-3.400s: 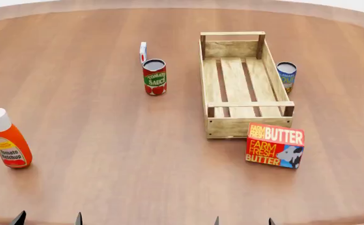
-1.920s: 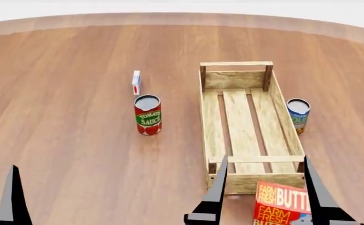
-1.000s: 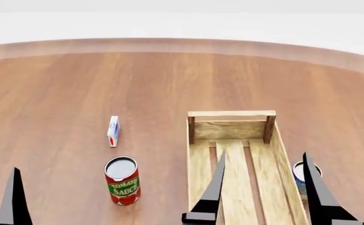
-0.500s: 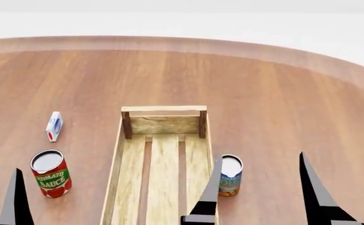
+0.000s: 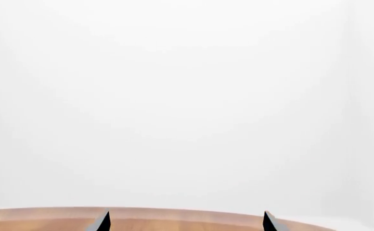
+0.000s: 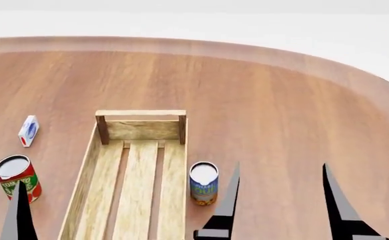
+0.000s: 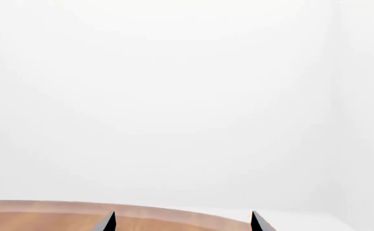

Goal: Pick up the butter and put it in the tray.

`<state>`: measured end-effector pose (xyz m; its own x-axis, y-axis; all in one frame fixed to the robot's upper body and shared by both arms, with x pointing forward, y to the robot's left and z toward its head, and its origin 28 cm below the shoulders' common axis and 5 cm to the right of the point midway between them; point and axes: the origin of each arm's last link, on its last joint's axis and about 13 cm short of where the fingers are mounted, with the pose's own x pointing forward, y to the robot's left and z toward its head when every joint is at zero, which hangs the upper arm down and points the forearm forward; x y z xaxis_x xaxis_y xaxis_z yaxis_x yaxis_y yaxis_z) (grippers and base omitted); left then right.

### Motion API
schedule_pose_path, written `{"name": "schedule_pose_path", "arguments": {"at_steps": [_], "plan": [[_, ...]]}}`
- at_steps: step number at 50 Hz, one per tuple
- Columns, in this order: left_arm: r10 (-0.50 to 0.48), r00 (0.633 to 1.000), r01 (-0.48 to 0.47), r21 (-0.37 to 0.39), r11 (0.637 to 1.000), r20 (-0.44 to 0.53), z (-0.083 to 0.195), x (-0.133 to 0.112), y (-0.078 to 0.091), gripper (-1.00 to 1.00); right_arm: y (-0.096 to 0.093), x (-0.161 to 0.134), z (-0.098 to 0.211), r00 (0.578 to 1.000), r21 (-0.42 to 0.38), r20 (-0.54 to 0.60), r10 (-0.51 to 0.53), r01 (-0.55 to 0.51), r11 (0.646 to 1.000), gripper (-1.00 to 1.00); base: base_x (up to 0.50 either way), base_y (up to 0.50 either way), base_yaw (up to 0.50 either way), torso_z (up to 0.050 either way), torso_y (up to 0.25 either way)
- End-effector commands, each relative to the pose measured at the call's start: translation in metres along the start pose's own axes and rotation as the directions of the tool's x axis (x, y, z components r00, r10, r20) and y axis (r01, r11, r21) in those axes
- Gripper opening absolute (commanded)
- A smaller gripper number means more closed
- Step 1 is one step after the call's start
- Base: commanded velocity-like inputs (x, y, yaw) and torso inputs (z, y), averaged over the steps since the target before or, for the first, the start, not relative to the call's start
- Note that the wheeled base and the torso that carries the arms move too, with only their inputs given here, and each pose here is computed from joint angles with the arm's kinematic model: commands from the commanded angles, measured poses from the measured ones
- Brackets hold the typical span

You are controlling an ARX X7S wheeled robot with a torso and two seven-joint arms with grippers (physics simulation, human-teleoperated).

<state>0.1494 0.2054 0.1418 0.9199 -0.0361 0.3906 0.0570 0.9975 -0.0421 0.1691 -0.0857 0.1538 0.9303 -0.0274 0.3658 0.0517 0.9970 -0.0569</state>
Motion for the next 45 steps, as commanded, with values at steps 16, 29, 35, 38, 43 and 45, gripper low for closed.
{"name": "schedule_pose_path", "arguments": {"at_steps": [16,29,35,38,43,45], "plan": [[0.001,1.000,-0.001,0.003,1.000,-0.005,0.000,0.000,0.000,1.00,0.003,-0.001,-0.005,0.998,-0.021,-0.010,0.067,-0.067,0.998,1.00,0.00,0.00,0.50,0.000,0.000],[0.003,1.000,-0.003,0.004,1.000,-0.002,0.000,0.001,0.001,1.00,0.001,-0.003,-0.003,0.995,-0.044,-0.008,0.096,-0.097,0.994,1.00,0.00,0.00,0.50,0.000,0.000],[0.014,1.000,-0.014,0.009,1.000,0.004,0.002,0.001,0.004,1.00,-0.009,-0.009,0.003,0.988,-0.067,-0.016,0.156,-0.157,0.985,1.00,0.00,0.00,0.50,0.000,0.000],[0.024,1.000,-0.025,0.009,1.000,0.008,0.004,0.002,0.005,1.00,-0.016,-0.015,0.008,0.942,-0.104,-0.087,0.324,-0.332,0.937,1.00,0.00,0.00,0.00,0.000,0.000],[0.021,1.000,-0.021,0.011,1.000,0.001,0.001,0.001,0.004,1.00,-0.030,-0.029,0.009,0.864,-0.115,-0.195,0.464,-0.490,0.864,1.00,0.00,0.00,0.00,0.000,0.000],[0.019,1.000,-0.019,0.011,1.000,-0.001,0.001,0.000,0.003,1.00,-0.034,-0.032,0.011,0.850,-0.073,-0.186,0.493,-0.512,0.856,1.00,0.00,0.00,0.00,0.000,0.000]]}}
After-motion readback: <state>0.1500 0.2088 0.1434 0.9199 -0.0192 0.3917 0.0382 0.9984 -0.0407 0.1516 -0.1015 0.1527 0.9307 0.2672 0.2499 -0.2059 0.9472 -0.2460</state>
